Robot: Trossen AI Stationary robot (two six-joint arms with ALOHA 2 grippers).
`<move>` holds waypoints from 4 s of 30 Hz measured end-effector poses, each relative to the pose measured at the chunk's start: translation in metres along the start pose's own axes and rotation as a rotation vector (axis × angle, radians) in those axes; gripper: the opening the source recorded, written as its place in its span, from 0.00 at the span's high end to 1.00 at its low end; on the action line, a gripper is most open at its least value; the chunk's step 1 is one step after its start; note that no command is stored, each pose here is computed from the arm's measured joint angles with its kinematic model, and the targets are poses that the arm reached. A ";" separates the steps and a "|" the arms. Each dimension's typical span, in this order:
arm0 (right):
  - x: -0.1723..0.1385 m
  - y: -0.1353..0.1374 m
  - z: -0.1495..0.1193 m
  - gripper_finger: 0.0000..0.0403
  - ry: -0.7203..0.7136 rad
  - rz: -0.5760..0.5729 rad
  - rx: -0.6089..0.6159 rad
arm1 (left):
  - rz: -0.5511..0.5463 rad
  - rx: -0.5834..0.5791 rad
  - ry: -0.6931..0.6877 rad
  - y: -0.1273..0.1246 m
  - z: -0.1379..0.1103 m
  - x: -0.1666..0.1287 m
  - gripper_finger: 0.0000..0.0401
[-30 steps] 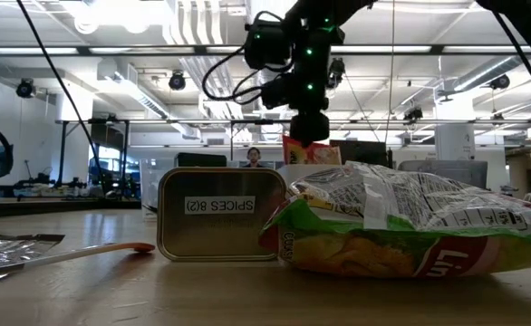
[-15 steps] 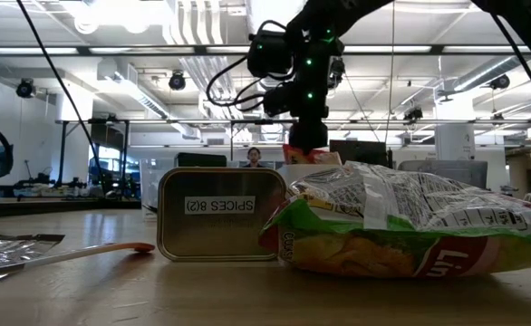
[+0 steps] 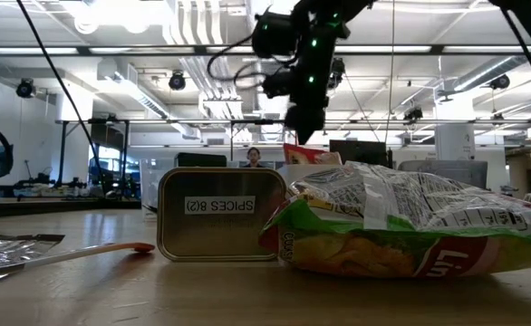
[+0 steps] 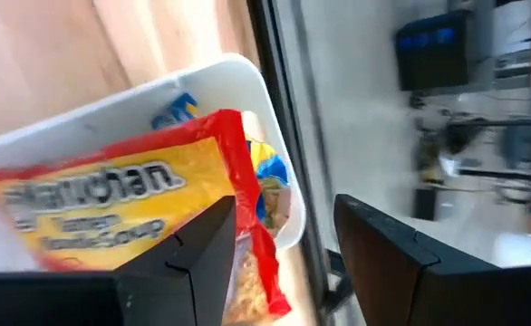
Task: Pick & Place Food Item
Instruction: Put the brown seasoning bottle into the black bin
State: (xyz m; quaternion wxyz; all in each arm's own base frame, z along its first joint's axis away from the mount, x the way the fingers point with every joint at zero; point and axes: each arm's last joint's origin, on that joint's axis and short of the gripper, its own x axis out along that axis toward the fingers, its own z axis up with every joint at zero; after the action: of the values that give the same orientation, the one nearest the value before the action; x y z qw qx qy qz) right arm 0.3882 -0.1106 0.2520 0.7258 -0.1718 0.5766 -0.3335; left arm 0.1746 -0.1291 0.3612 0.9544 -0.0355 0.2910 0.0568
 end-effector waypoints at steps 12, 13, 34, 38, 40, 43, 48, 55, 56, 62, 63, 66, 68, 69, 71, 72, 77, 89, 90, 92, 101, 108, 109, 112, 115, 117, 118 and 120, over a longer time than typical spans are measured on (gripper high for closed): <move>-0.081 -0.018 -0.032 0.54 -0.004 0.453 0.257 | 0.030 -0.035 0.004 -0.002 -0.020 0.019 0.47; -0.087 -0.015 -0.036 0.54 0.006 0.458 0.242 | 0.028 -0.034 0.002 -0.003 -0.022 0.021 0.47; -0.156 0.084 -0.108 0.54 0.404 0.478 0.398 | 0.050 -0.023 -0.085 0.000 -0.040 0.053 0.47; -0.160 0.100 -0.120 0.54 0.459 0.436 0.512 | 0.055 -0.010 -0.088 0.002 -0.039 0.052 0.47; -0.161 0.108 -0.128 0.54 0.478 0.408 0.526 | 0.056 0.015 -0.085 0.002 -0.039 0.052 0.47; -0.160 0.118 -0.140 0.54 0.505 0.376 0.526 | 0.058 0.044 -0.086 0.003 -0.039 0.052 0.47; -0.146 0.127 -0.155 0.54 0.607 0.348 0.515 | 0.062 0.043 -0.089 0.004 -0.038 0.052 0.47; -0.128 0.134 -0.171 0.54 0.689 0.298 0.475 | 0.080 0.033 -0.093 0.009 -0.035 0.054 0.47; -0.127 0.134 -0.173 0.54 0.694 0.295 0.474 | 0.083 0.035 -0.092 0.010 -0.035 0.054 0.47; -0.119 0.144 -0.174 0.54 0.672 0.353 0.487 | 0.093 0.043 -0.092 0.012 -0.034 0.055 0.47; -0.117 0.146 -0.174 0.54 0.664 0.370 0.491 | 0.093 0.043 -0.092 0.012 -0.034 0.055 0.47; -0.111 0.153 -0.175 0.53 0.648 0.425 0.505 | 0.093 0.043 -0.092 0.012 -0.034 0.055 0.47; -0.108 0.156 -0.178 0.51 0.659 0.445 0.497 | 0.093 0.043 -0.092 0.012 -0.034 0.055 0.47; -0.106 0.157 -0.179 0.49 0.663 0.448 0.494 | 0.093 0.043 -0.092 0.012 -0.034 0.055 0.47; -0.102 0.158 -0.184 0.45 0.675 0.431 0.485 | 0.093 0.043 -0.092 0.012 -0.034 0.055 0.47; -0.100 0.158 -0.186 0.42 0.681 0.422 0.481 | 0.093 0.043 -0.092 0.012 -0.034 0.055 0.47; -0.096 0.158 -0.190 0.29 0.689 0.409 0.470 | 0.093 0.043 -0.092 0.012 -0.034 0.055 0.47; -0.088 0.162 -0.198 0.19 0.711 0.389 0.503 | 0.093 0.043 -0.091 0.012 -0.034 0.055 0.47; -0.087 0.162 -0.197 0.19 0.704 0.395 0.501 | 0.093 0.043 -0.091 0.012 -0.034 0.055 0.47; -0.086 0.163 -0.196 0.19 0.680 0.403 0.497 | 0.093 0.043 -0.091 0.012 -0.034 0.055 0.47; -0.073 0.159 -0.194 0.19 0.676 0.408 0.540 | 0.093 0.043 -0.091 0.012 -0.034 0.056 0.47; -0.069 0.160 -0.199 0.19 0.697 0.388 0.555 | 0.094 0.042 -0.091 0.012 -0.034 0.056 0.47; -0.069 0.160 -0.199 0.19 0.697 0.388 0.556 | 0.094 0.042 -0.091 0.012 -0.034 0.056 0.47; -0.069 0.160 -0.199 0.19 0.696 0.389 0.560 | 0.094 0.042 -0.091 0.012 -0.034 0.056 0.47; -0.069 0.160 -0.199 0.19 0.701 0.384 0.581 | 0.094 0.042 -0.091 0.012 -0.034 0.056 0.47; -0.069 0.160 -0.199 0.19 0.704 0.383 0.590 | 0.094 0.042 -0.091 0.012 -0.034 0.056 0.47; -0.069 0.161 -0.199 0.20 0.704 0.384 0.592 | 0.094 0.041 -0.091 0.012 -0.034 0.056 0.47; -0.069 0.161 -0.198 0.21 0.704 0.390 0.595 | 0.094 0.042 -0.091 0.012 -0.034 0.056 0.47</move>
State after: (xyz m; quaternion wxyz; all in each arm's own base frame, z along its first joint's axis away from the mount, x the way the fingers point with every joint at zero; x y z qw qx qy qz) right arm 0.2378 0.0787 0.1448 0.5537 0.2765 0.6878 -0.3794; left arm 0.2003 -0.1158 0.3017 0.9634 0.0007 0.2497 0.0971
